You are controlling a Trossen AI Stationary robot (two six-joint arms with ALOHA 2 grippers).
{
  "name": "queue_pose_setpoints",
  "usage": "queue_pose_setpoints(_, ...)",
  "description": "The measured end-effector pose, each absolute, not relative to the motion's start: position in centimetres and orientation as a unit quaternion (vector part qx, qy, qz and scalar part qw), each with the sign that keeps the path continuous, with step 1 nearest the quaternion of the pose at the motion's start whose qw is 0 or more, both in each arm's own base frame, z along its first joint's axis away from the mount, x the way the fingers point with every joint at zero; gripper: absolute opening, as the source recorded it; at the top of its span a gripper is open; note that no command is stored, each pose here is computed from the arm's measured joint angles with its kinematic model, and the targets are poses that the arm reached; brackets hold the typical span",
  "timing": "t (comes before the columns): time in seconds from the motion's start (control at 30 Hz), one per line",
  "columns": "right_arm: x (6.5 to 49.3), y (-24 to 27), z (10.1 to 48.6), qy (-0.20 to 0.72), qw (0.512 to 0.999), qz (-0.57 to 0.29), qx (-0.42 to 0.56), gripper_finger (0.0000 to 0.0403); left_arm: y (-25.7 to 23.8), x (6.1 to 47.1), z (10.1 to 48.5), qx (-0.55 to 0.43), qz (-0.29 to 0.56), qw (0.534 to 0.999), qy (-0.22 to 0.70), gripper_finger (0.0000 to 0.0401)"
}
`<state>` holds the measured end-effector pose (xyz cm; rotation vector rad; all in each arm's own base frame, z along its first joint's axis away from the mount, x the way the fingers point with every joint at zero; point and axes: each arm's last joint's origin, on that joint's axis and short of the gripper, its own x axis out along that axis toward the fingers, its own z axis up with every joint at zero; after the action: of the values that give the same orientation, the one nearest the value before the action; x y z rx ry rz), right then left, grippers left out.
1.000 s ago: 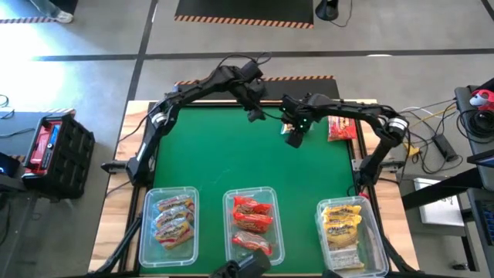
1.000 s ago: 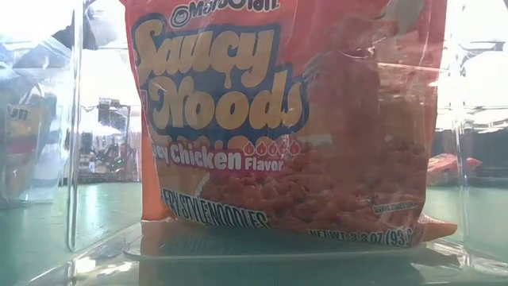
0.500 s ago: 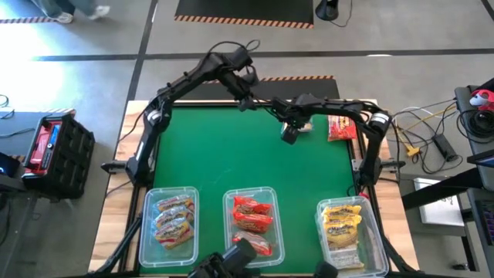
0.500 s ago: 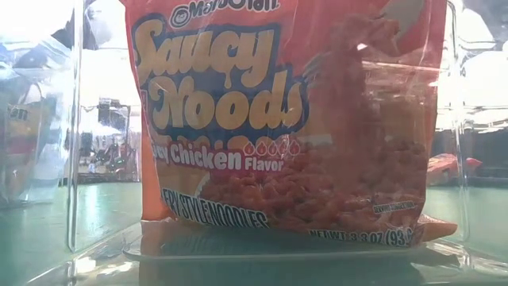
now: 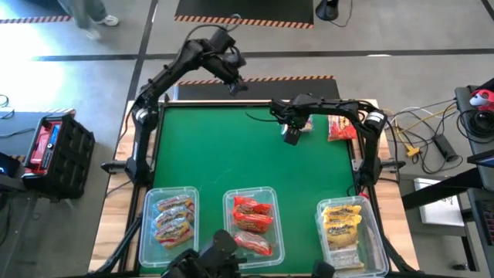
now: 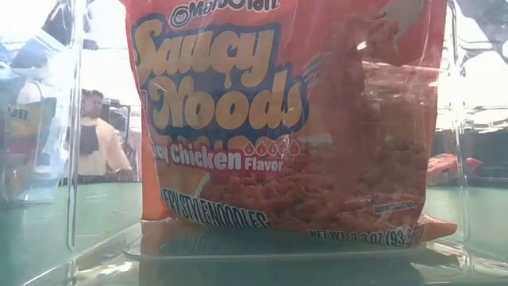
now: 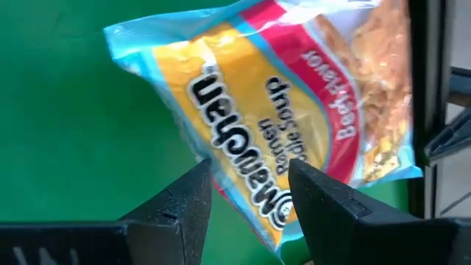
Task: Sort Maruchan noodles
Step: Put the blue noodle pack into the left transparent bin
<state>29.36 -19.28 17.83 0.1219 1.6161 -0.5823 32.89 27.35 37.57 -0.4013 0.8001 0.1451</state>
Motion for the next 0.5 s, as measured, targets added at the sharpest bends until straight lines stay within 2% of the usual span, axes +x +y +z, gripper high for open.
queue_pose_setpoints(0.3, 29.1, -19.1, 17.9, 0.729, 0.643, -0.231, 0.05, 0.015, 27.2, 32.0, 40.5, -0.168, 0.098, 0.926, 0.323, 0.0052)
queue_pose_setpoints(0.5, 29.6, -19.0, 18.9, 0.699, 0.655, -0.25, 0.139, 0.0136, 27.4, 32.0, 40.8, -0.167, 0.11, 0.929, 0.311, 0.0052)
